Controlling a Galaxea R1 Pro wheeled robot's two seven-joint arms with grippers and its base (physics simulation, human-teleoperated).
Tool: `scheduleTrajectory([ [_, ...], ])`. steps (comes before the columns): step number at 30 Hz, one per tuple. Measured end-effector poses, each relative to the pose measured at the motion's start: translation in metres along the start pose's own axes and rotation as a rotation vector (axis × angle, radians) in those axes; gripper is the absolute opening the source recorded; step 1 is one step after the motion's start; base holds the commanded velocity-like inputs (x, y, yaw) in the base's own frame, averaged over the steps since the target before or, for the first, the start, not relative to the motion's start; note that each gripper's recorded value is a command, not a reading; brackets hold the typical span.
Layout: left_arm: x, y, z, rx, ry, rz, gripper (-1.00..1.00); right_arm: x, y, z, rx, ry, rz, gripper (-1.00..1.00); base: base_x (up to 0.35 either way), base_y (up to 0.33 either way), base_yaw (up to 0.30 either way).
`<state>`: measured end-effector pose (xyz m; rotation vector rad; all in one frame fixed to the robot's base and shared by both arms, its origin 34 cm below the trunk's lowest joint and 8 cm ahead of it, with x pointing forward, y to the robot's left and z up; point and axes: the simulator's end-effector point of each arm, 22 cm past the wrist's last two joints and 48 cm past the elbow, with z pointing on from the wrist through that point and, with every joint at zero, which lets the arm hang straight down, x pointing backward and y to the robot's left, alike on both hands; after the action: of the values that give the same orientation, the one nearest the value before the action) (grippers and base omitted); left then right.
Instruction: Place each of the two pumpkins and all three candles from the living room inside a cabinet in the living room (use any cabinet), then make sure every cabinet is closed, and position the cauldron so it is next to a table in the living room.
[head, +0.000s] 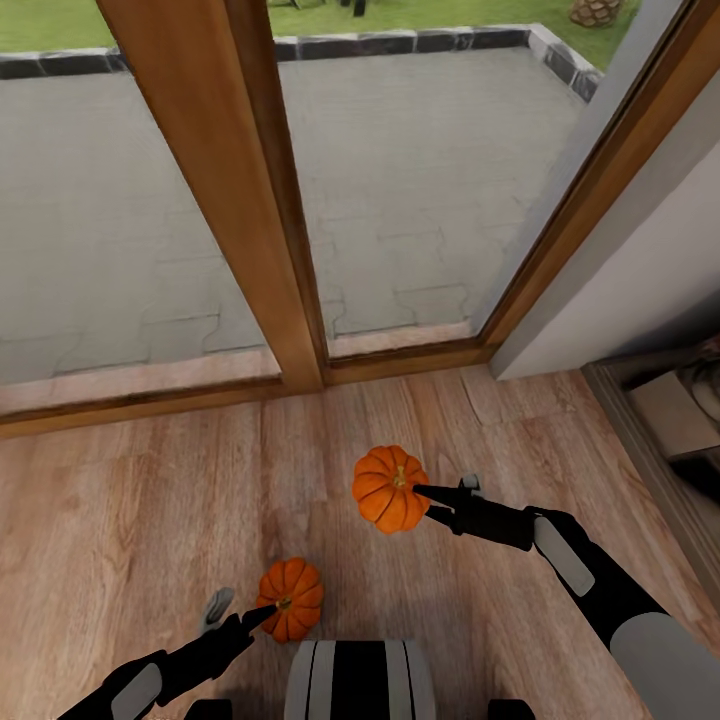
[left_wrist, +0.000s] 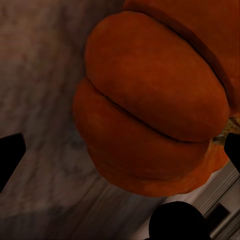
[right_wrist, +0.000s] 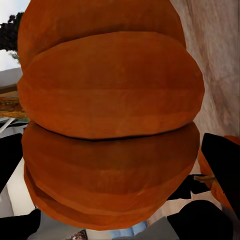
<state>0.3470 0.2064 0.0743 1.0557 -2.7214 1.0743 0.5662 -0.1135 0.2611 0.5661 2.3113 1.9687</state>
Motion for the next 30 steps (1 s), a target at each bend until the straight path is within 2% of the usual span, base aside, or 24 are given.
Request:
scheduleTrajectory([
  [18,0.0,-0.002,0.001,0.005,-0.001,0.005,1.0,0.0,0.0,0.0,-0.001,0.0,0.001,-1.0,0.0,0.0,0.0],
  [22,0.006,-0.003,0.002,0.004,0.02,0.022,1.0,0.0,0.0,0.0,-0.002,-0.001,0.001,-1.0,0.0,0.0,0.0],
  [30,0.01,-0.011,0.003,0.039,0.033,0.033,1.0,0.0,0.0,0.0,-0.001,-0.001,0.001,-1.0,0.0,0.0,0.0],
])
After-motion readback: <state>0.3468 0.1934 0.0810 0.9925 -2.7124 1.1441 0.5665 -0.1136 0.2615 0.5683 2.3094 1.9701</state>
